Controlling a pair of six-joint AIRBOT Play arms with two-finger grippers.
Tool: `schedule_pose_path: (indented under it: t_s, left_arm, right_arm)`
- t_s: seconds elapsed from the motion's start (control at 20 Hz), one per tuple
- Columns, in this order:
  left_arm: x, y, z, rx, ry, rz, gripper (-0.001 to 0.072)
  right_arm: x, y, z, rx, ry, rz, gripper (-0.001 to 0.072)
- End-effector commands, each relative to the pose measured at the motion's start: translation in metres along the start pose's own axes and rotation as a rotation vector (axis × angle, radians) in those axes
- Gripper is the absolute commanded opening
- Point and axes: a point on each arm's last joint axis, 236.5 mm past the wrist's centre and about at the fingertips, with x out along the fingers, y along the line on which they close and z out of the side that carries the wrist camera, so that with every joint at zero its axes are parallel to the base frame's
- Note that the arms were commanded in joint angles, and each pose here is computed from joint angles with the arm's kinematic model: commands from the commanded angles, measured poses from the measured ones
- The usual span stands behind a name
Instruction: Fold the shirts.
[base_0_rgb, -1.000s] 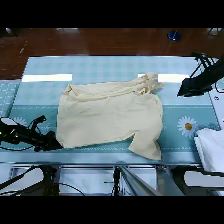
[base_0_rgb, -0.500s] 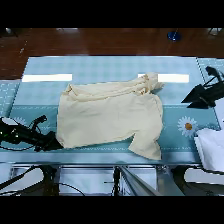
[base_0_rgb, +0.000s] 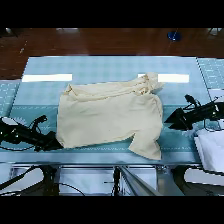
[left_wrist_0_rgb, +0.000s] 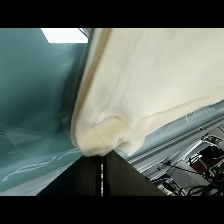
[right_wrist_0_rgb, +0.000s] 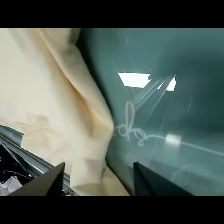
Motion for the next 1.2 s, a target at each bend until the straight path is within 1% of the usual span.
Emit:
schedule_pose_path:
  t_s: [0.0,0.15,0.2,0.25,0.3,0.35,0.5,0.6,0.7,0.8,0.9,1.0,1.15]
  left_arm:
    - [-0.001,0.003,0.008,0.001,-0.033,0.015,0.0024]
    - [-0.002,0.002,0.008,0.003,-0.033,0.014,0.0024]
    - [-0.004,0.002,0.010,0.006,-0.035,0.014,0.0024]
    - [-0.007,0.001,0.012,0.012,-0.041,0.015,0.0024]
    - [-0.011,0.000,0.015,0.024,-0.047,0.016,0.0024]
    - [-0.016,-0.003,0.019,0.033,-0.054,0.014,0.0024]
    - [-0.047,-0.029,0.038,0.094,-0.117,-0.031,0.0024]
    - [-0.087,-0.061,0.063,0.165,-0.263,-0.069,0.0022]
    - [-0.147,-0.112,0.084,0.275,-0.459,-0.127,0.0022]
    - [-0.210,-0.168,0.084,0.413,-0.632,-0.182,0.0020]
    - [-0.274,-0.231,0.060,0.560,-0.796,-0.239,0.0020]
    - [-0.320,-0.287,0.021,0.715,-0.921,-0.269,0.0020]
    - [-0.375,-0.350,-0.055,0.915,-1.109,-0.226,0.0019]
  right_arm:
    - [0.020,0.001,0.001,-0.009,-0.013,-0.007,0.0505]
    - [0.040,0.010,0.006,-0.043,-0.014,-0.070,0.0503]
    - [0.047,0.014,0.006,-0.064,-0.008,-0.089,0.0486]
    - [0.053,0.018,0.005,-0.083,-0.002,-0.104,0.0329]
    - [0.058,0.021,0.004,-0.097,0.004,-0.113,0.0139]
    - [0.060,0.025,0.001,-0.102,0.015,-0.108,0.0025]
    - [0.045,0.068,0.003,-0.174,-0.054,0.005,0.0024]
    - [0.011,0.112,0.011,-0.279,-0.180,0.053,0.0025]
    - [-0.040,0.166,0.013,-0.421,-0.342,0.078,0.0025]
    - [-0.102,0.226,0.001,-0.565,-0.524,0.087,0.0025]
    - [-0.162,0.282,-0.025,-0.698,-0.690,0.100,0.0025]
    - [-0.215,0.332,-0.061,-0.803,-0.834,0.124,0.0025]
    - [-0.280,0.393,-0.125,-0.944,-1.017,0.165,0.0024]
